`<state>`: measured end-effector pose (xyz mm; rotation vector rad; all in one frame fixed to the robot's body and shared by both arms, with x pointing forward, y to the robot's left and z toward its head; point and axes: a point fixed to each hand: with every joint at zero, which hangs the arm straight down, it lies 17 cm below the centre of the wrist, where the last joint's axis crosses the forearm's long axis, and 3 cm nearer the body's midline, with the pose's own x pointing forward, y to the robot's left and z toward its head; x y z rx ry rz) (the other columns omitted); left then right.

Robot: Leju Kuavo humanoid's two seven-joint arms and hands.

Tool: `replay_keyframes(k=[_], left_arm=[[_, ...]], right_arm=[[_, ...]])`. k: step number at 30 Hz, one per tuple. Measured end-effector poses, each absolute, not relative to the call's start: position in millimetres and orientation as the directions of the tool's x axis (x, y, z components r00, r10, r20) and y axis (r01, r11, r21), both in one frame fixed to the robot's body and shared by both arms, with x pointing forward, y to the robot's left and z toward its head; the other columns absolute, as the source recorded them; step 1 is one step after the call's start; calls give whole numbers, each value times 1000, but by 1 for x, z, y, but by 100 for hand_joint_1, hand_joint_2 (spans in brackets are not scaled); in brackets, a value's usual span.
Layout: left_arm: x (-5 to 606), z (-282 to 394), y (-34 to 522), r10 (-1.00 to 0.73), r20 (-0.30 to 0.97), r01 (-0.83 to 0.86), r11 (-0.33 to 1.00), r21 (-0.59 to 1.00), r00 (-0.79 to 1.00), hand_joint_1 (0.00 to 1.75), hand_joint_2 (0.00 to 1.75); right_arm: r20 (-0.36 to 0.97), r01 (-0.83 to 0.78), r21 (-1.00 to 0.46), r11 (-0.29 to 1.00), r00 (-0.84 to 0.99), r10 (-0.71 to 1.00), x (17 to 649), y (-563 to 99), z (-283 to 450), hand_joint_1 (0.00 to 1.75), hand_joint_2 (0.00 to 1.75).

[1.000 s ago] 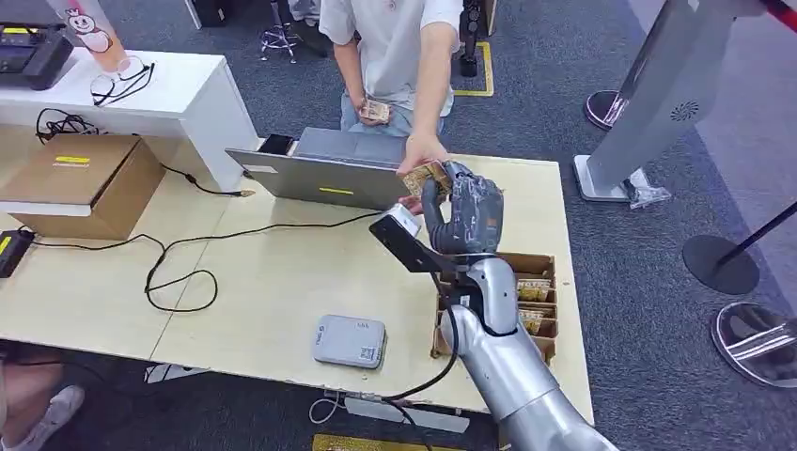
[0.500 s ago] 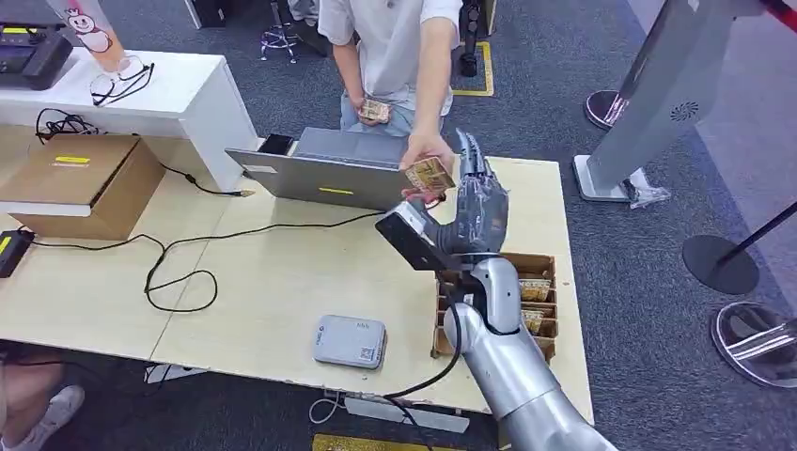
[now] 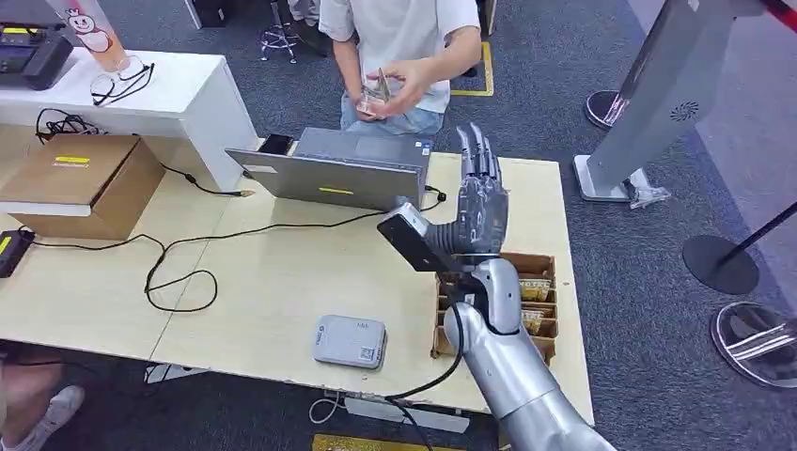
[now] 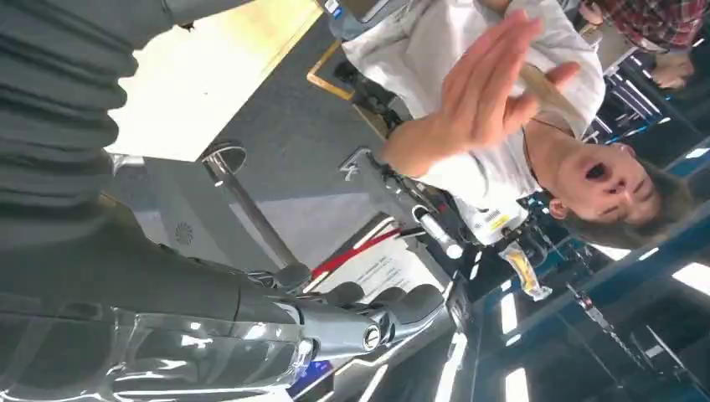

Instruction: Pass the card to the sensor for recognition and then transmit it.

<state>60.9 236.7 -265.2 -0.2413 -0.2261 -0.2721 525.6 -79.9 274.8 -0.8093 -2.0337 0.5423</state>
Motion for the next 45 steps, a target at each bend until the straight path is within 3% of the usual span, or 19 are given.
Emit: replay_keyframes(k=[22, 42, 43, 45], left_arm=[[61, -265, 237, -223, 267, 281, 938, -203, 937, 0, 0], [51, -265, 237, -209, 265, 270, 938, -218, 941, 0, 0], [51, -265, 237, -209, 265, 270, 938, -217, 941, 0, 0], [52, -265, 238, -210, 266, 270, 938, -216, 941, 0, 0]], right_arm=[[513, 381, -601, 702, -491, 705, 485, -91, 285, 0, 0], [512, 345, -625, 700, -497, 701, 439, -113, 237, 0, 0], [511, 344, -626, 700, -497, 701, 438, -113, 236, 0, 175], [511, 341, -627, 700, -498, 700, 437, -113, 234, 0, 175]])
